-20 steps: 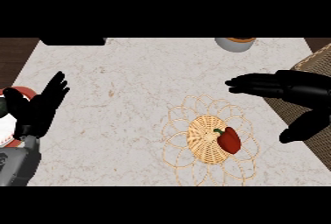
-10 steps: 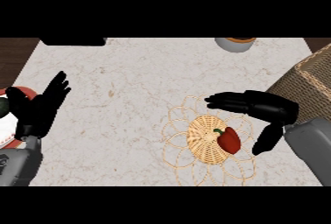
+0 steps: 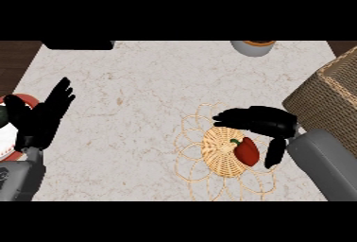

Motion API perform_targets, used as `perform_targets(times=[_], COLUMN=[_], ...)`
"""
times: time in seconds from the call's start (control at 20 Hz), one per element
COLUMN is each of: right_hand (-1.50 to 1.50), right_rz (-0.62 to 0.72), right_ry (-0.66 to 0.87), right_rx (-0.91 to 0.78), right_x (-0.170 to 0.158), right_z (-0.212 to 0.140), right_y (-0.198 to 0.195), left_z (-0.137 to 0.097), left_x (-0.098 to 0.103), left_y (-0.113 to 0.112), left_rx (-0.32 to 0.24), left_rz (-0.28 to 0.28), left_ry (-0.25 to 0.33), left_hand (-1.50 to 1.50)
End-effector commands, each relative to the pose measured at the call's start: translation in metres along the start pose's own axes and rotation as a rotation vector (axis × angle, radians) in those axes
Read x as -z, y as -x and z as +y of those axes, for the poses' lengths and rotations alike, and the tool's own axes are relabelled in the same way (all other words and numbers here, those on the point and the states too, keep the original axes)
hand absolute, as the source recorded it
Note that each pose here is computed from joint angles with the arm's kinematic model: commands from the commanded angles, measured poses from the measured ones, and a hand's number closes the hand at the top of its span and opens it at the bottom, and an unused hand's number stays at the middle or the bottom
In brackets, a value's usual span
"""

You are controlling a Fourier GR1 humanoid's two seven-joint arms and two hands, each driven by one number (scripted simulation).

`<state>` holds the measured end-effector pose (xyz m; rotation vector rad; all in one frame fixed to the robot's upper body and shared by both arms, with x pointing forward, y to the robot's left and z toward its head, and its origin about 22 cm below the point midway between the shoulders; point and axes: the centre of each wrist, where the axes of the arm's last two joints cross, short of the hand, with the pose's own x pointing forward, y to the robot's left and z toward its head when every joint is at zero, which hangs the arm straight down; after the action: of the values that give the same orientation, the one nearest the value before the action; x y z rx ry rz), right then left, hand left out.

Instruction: Pick the bell pepper from the placemat and place it in the basket

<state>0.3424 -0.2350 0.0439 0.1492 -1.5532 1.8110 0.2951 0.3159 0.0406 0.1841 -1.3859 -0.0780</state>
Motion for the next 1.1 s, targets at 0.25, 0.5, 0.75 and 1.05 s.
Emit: perform_targets(times=[0.25, 0.5, 0.75, 1.05], right_hand=[-1.5, -1.5, -1.5, -1.5], right_rz=[-0.039, -0.077, -0.112, -0.066], right_ry=[-0.026, -0.06, -0.069, -0.077], right_rx=[0.002, 0.056, 0.042, -0.008], right_x=[-0.013, 0.002, -0.032, -0.017], right_z=[-0.02, -0.01, -0.003, 0.017], right_y=[0.013, 0.022, 0.035, 0.027], left_z=[0.014, -0.008, 0.0, -0.006], left_x=[-0.007, -0.008, -0.003, -0.024], left_y=[0.01, 0.01, -0.006, 0.0], left_rx=[0.002, 0.0, 0.009, 0.01], left_rz=[0.005, 0.012, -0.01, -0.004], left_ry=[0.013, 0.013, 0.004, -0.016], left_hand=[0.0, 0.0, 0.0, 0.0])
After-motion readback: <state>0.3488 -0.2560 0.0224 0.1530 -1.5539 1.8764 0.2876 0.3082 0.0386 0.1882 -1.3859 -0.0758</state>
